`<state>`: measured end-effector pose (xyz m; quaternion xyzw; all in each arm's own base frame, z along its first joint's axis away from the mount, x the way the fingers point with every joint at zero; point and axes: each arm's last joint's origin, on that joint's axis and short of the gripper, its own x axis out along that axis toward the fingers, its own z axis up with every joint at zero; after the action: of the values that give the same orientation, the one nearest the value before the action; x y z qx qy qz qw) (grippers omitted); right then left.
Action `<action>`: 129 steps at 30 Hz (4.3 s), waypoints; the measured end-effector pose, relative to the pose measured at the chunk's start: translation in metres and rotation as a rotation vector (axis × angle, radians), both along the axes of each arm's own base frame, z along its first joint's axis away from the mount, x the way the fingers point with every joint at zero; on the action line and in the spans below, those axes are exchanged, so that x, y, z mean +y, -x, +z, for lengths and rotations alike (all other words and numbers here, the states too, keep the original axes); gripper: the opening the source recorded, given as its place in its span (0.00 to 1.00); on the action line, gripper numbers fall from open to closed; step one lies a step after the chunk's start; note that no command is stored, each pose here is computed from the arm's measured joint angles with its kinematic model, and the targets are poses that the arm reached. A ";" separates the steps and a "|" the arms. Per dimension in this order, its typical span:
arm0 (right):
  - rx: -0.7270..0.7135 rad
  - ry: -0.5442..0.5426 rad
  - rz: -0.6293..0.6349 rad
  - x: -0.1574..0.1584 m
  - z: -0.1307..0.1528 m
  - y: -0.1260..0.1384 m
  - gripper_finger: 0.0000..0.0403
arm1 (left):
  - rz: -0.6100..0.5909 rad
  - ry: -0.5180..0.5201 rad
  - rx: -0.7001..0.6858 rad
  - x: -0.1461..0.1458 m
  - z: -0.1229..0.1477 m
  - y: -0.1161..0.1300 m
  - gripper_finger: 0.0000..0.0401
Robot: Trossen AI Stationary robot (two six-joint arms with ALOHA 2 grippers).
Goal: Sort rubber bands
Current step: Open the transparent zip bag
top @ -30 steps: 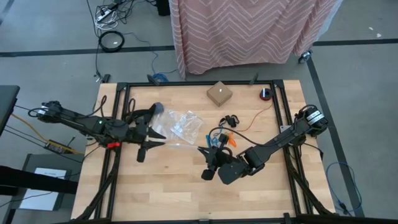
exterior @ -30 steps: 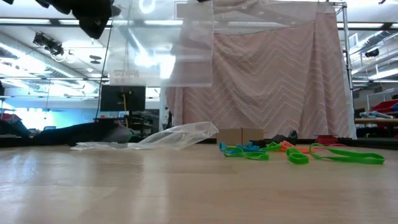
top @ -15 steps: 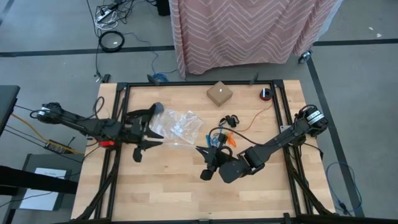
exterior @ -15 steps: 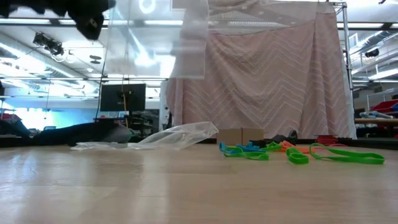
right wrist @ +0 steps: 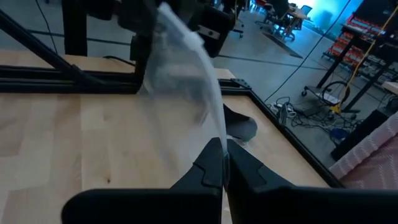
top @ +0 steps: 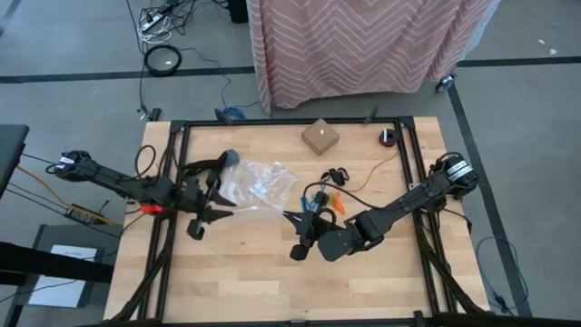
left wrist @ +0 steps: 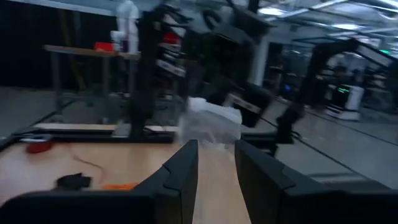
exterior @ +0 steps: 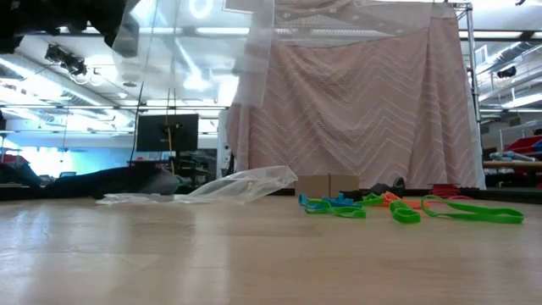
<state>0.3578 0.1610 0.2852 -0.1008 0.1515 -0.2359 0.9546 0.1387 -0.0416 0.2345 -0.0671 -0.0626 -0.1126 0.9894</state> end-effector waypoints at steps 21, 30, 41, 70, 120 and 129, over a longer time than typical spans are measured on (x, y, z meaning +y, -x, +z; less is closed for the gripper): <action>-0.001 -0.015 0.018 -0.003 0.000 -0.002 0.00 | 0.023 -0.056 -0.021 0.001 0.001 0.002 0.29; -0.006 -0.037 0.044 -0.006 0.001 -0.005 0.00 | 0.029 -0.067 -0.020 0.001 0.001 0.001 0.29; -0.016 -0.054 0.076 -0.009 0.003 -0.008 0.00 | 0.038 -0.064 -0.014 0.001 0.000 0.001 0.29; -0.012 -0.065 0.100 -0.010 0.002 -0.009 0.00 | -0.063 -0.019 0.046 -0.004 -0.007 -0.008 0.17; 0.080 -0.176 0.149 -0.012 -0.009 -0.007 0.00 | 0.012 -0.038 0.068 -0.003 -0.010 -0.011 0.29; 0.083 -0.176 0.151 -0.012 -0.010 -0.007 0.00 | 0.006 -0.035 0.055 -0.003 -0.009 -0.011 0.29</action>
<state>0.3646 0.1494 0.2754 -0.0373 0.2030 -0.1446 0.9677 0.1498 -0.0450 0.2254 -0.0528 -0.0334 -0.1089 0.9921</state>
